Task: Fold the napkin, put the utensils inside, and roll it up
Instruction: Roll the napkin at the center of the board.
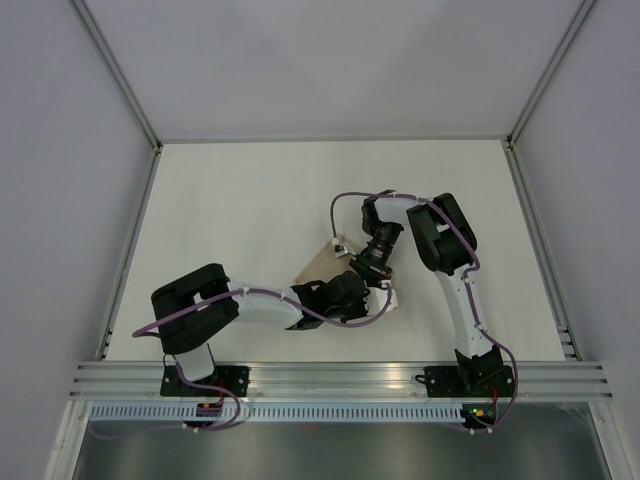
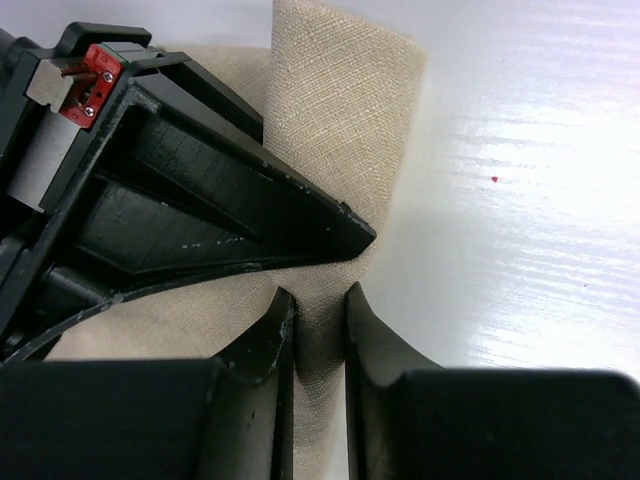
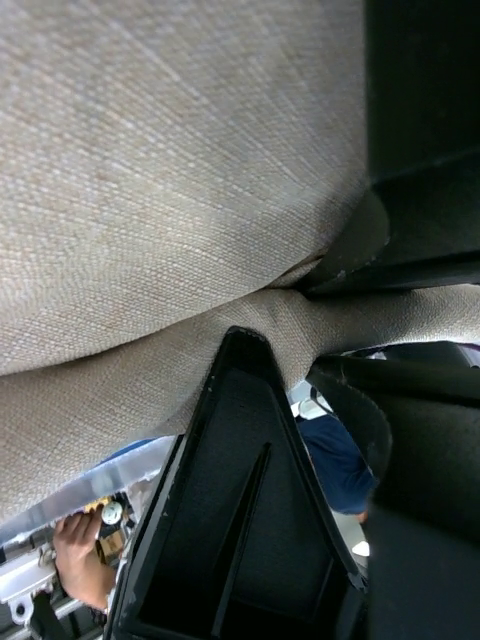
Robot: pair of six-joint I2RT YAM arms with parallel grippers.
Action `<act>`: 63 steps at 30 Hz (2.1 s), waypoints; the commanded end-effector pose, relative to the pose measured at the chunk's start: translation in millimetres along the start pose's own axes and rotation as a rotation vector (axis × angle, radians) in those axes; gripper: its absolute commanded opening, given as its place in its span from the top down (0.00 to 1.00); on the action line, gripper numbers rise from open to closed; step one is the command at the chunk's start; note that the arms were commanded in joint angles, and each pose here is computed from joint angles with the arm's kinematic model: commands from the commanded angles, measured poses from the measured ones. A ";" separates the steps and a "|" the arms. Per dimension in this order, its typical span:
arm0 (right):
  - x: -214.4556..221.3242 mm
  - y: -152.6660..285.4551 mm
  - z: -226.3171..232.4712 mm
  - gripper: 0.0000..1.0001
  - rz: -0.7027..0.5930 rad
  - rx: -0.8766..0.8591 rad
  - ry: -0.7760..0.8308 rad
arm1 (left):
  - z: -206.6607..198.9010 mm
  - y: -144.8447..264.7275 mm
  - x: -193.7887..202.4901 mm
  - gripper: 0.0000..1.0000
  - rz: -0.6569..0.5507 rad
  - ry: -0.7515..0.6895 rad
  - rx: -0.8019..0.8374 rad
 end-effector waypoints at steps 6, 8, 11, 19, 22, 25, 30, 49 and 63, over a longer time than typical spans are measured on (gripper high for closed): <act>-44.0 35.8 -35.2 0.51 -0.186 0.314 0.295 | -50.5 -0.8 34.1 0.98 0.072 0.195 0.257; -46.3 49.9 -25.0 0.50 -0.246 0.317 0.310 | -53.6 -1.1 32.8 0.98 0.060 0.207 0.281; -47.9 72.1 -10.0 0.48 -0.339 0.300 0.318 | -55.5 -2.0 34.3 0.98 0.053 0.233 0.303; -34.7 125.9 13.8 0.46 -0.587 0.262 0.394 | -58.0 -2.8 33.5 0.98 0.008 0.344 0.415; -24.6 140.4 17.4 0.47 -0.683 0.260 0.441 | -53.6 -1.2 34.5 0.98 -0.020 0.416 0.464; -9.9 148.5 19.4 0.47 -0.769 0.285 0.490 | -49.0 1.2 35.3 0.98 -0.048 0.494 0.526; 7.5 153.4 27.4 0.43 -0.889 0.492 0.674 | -45.0 1.4 37.6 0.98 -0.090 0.634 0.660; 21.3 35.2 35.0 0.32 -0.750 0.856 0.985 | -23.5 -16.1 51.8 0.98 -0.128 0.907 0.835; 6.5 -3.6 20.6 0.40 -0.651 0.946 0.985 | -20.6 -15.0 48.1 0.98 -0.118 0.933 0.852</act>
Point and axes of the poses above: each gripper's point midway between its finger pads, its own y axis back along the fingers, its own z axis along the line the jaws close on, x = y × z, the point moved 2 cm from there along y, back along the fingers, and after that the axes turned 13 degrees about -y, right-handed, at the moved point
